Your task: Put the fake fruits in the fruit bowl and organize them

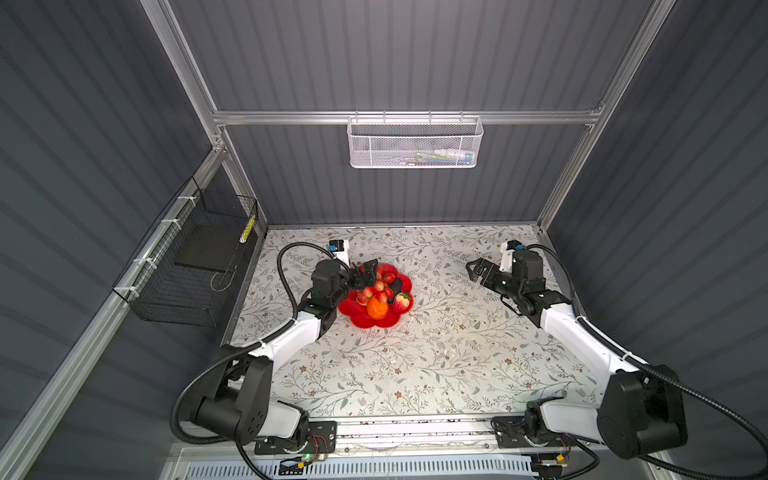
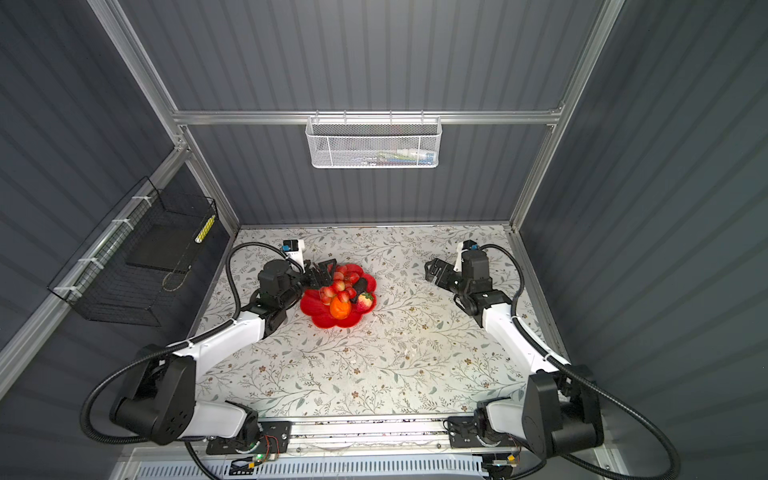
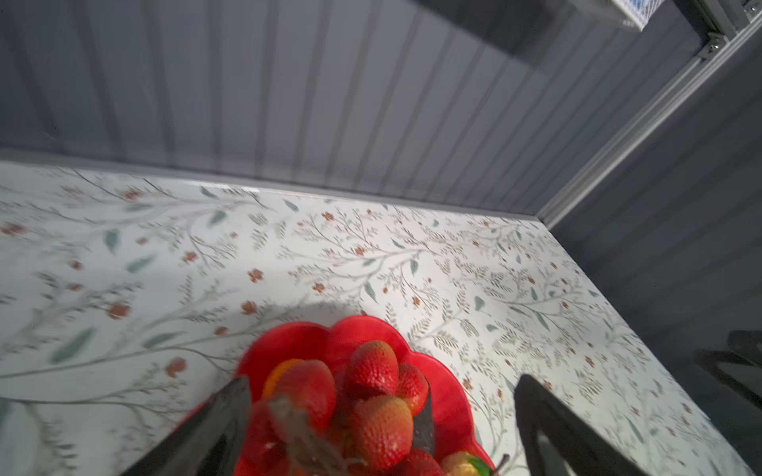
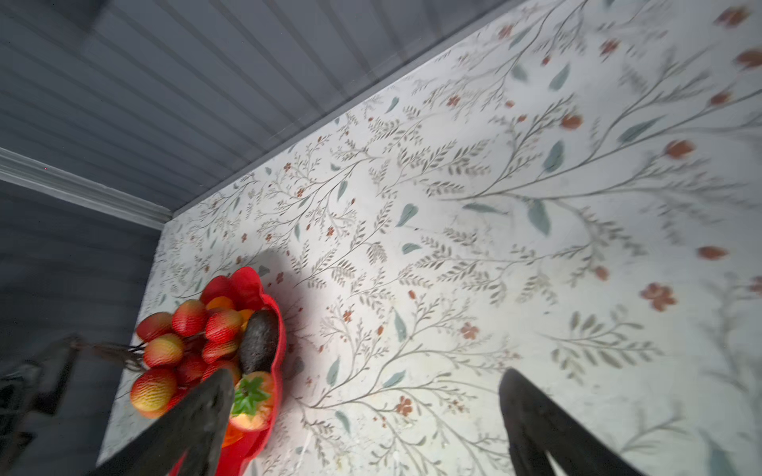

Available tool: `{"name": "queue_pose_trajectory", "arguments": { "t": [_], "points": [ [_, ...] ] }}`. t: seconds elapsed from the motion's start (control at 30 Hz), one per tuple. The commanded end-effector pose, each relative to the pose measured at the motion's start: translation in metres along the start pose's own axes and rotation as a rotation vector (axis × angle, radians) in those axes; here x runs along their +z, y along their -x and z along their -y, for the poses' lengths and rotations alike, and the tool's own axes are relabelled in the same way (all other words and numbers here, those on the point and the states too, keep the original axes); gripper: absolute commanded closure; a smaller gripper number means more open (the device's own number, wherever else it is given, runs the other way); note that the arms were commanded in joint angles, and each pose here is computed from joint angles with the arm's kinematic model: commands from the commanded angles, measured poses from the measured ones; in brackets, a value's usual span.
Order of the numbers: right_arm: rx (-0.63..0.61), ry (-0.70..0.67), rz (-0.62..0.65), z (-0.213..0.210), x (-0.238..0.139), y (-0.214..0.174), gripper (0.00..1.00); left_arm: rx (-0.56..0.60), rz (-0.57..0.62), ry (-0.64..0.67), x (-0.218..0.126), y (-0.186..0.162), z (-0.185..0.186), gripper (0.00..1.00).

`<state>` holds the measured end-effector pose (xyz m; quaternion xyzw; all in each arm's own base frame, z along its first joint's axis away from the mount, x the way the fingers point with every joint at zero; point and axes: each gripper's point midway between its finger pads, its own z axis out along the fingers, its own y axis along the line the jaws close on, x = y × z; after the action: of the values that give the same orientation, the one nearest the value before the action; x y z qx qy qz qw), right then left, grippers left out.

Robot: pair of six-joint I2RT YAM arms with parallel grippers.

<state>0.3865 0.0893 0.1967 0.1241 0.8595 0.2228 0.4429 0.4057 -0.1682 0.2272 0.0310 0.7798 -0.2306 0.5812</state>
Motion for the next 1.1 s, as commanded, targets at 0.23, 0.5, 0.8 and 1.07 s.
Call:
{"name": "queue_pose_trajectory", "arguments": {
  "t": [0.23, 0.5, 0.8, 1.07],
  "points": [
    [-0.31, -0.496, 0.459, 0.098, -0.073, 0.036, 0.01, 0.325, 0.224, 0.488, -0.08, 0.029, -0.077, 0.0],
    [-0.339, -0.456, 0.486, 0.147, -0.028, 0.007, 0.01, 0.268, 0.058, 0.625, -0.085, -0.074, -0.161, 0.0],
    [-0.377, -0.398, 0.466, 0.149, -0.004, -0.004, 0.01, 0.339, -0.007, 0.611, -0.046, -0.087, -0.179, 0.0],
    [-0.366, -0.39, 0.444, 0.15, -0.001, -0.004, 0.01, 0.301, -0.022, 0.689, -0.041, -0.103, -0.202, 0.0]
  ]
}}
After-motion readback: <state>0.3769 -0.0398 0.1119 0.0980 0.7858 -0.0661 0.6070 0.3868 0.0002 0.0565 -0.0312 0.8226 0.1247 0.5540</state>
